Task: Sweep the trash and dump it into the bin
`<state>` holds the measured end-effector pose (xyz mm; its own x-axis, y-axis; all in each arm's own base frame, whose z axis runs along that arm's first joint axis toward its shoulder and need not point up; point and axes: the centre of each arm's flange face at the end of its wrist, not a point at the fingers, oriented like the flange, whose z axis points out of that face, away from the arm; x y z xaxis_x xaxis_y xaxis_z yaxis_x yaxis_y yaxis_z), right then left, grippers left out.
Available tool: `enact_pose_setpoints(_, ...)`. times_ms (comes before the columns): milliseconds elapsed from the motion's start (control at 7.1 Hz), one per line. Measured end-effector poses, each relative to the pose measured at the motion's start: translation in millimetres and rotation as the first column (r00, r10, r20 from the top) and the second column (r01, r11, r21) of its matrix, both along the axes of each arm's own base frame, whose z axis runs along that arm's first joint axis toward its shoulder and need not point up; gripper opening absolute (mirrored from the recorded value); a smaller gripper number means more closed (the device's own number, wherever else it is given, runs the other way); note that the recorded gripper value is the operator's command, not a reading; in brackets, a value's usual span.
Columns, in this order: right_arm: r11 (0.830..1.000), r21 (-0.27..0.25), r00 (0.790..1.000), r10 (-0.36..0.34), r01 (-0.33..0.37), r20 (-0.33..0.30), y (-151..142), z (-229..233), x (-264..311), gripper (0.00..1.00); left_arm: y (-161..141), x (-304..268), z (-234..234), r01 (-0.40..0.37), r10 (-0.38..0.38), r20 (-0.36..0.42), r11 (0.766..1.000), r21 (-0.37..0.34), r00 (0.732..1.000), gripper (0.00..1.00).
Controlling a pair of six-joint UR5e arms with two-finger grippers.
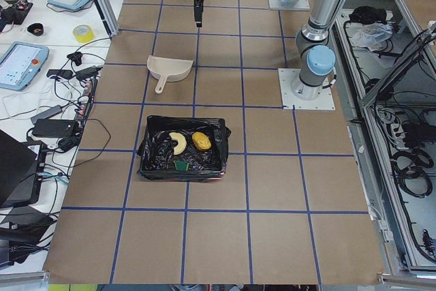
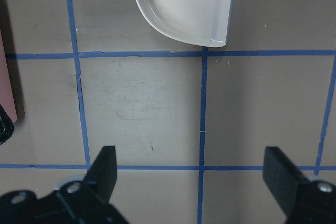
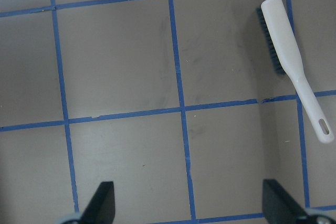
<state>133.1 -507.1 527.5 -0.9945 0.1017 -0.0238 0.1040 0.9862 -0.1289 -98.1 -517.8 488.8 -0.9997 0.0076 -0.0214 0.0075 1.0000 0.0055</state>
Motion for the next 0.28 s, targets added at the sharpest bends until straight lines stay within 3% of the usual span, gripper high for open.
enact_pose_setpoints(282, 1.0, 0.0, 1.0, 0.0, 0.0, 0.0, 0.0, 0.0, 0.0, 1.0, 0.7, -0.8, -2.4, -0.001, 0.001, -0.006, 1.0, 0.007, 1.0, 1.0)
